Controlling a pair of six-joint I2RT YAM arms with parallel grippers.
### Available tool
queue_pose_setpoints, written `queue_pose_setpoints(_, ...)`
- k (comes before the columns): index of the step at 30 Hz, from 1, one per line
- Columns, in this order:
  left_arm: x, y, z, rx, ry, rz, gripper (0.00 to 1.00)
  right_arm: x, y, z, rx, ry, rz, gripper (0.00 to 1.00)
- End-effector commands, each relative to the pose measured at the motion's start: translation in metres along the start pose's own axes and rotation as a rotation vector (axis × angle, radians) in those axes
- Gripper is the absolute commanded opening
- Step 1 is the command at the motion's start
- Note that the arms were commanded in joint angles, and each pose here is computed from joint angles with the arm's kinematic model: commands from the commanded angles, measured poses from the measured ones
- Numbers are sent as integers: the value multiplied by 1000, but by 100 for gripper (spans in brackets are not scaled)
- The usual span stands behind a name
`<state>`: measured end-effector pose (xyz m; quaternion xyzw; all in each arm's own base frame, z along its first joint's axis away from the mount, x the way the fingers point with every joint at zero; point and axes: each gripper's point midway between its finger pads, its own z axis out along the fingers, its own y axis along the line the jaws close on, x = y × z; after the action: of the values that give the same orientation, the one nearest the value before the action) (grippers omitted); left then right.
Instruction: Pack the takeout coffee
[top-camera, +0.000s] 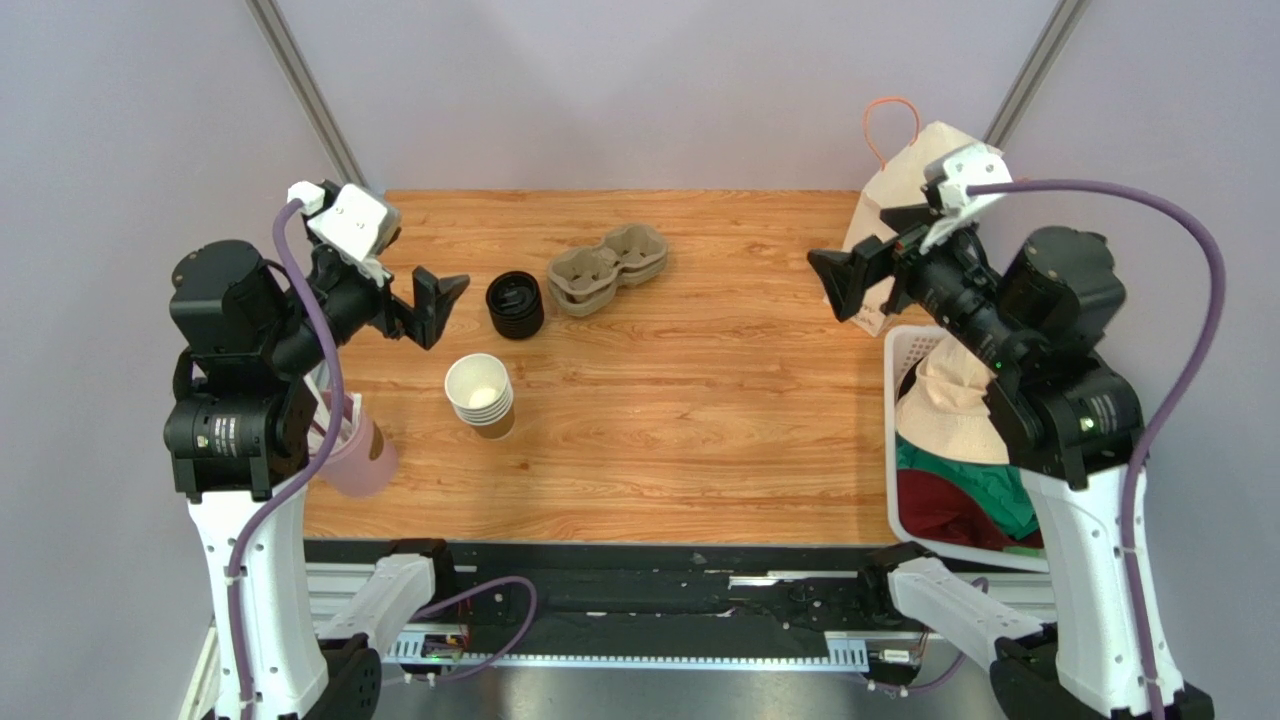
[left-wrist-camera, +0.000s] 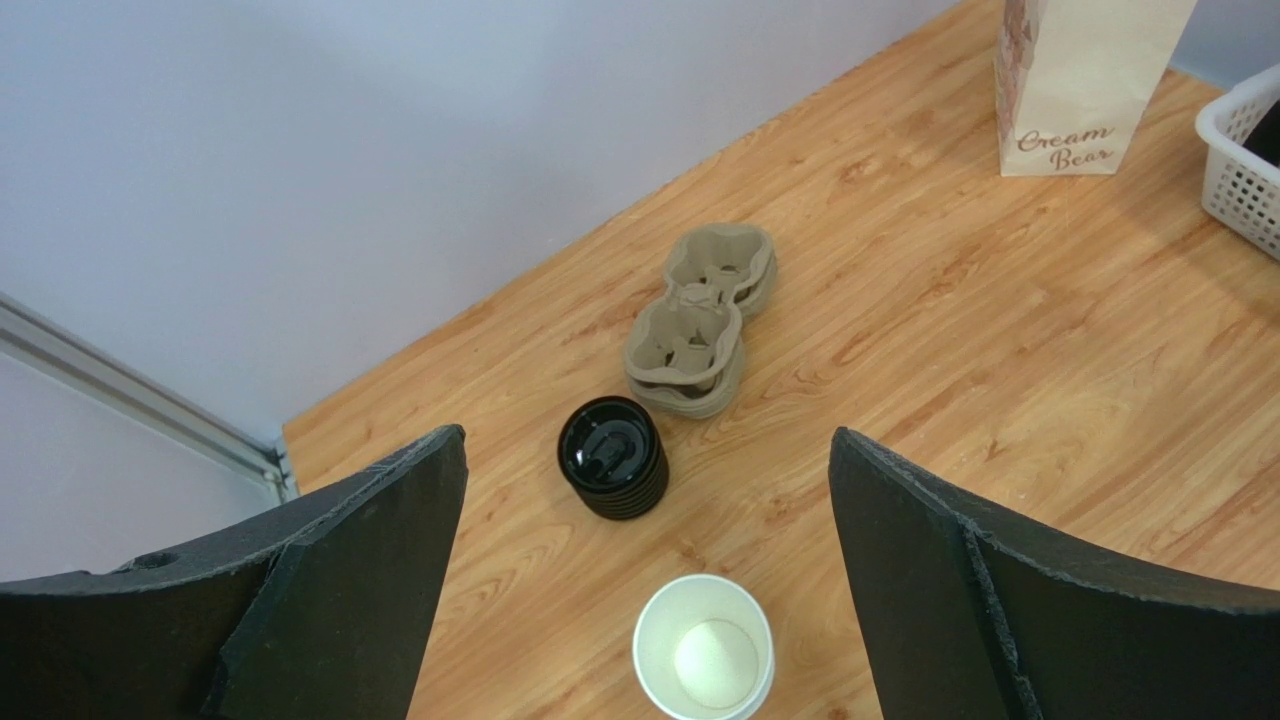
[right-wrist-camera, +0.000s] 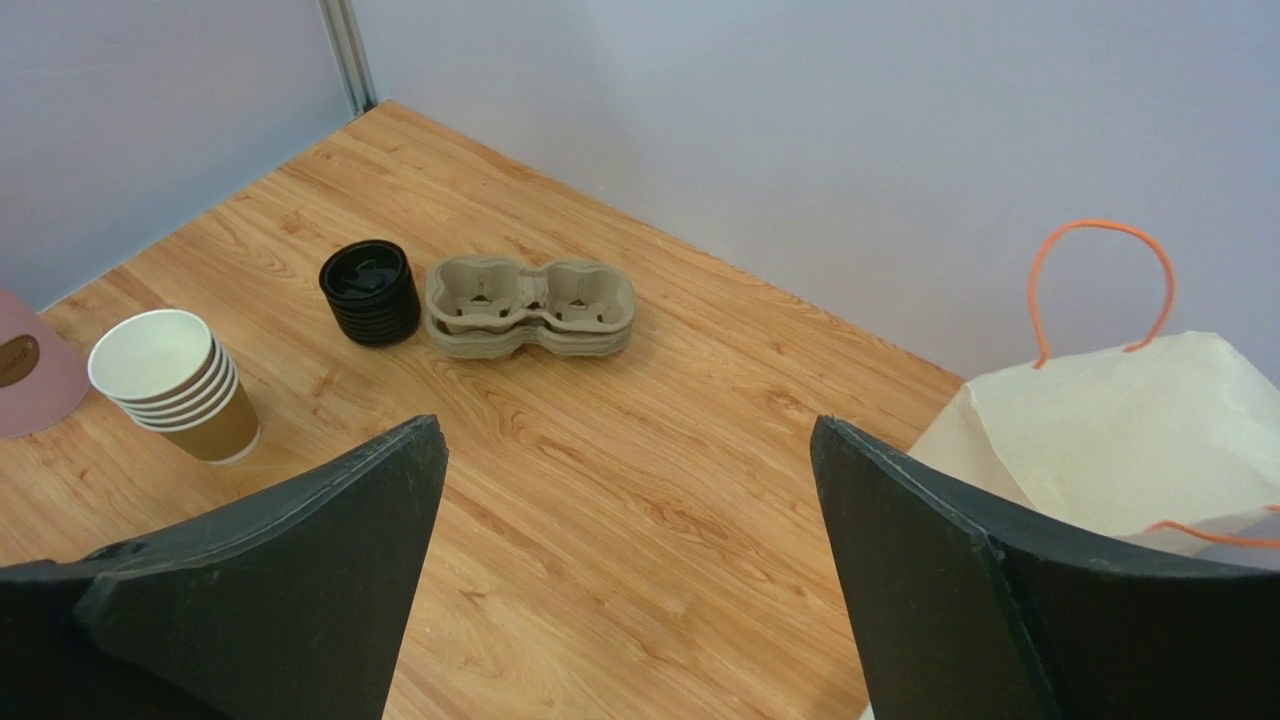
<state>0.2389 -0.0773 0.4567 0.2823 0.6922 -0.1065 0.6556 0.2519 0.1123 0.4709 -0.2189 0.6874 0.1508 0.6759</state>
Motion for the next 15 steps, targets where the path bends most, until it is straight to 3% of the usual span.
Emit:
queue_pose_setpoints(1,-9,5,2,-10,-32,17,99,-7,-1,38,-18,-8,24,99)
queue_pose_setpoints(11,18,22,-3,-118,67,52,99,63,11,198,-100,226,-8,99)
queue_pose_setpoints(15,40,27,-21,-191,154,88,99,86,16,257,-150,230,4,98)
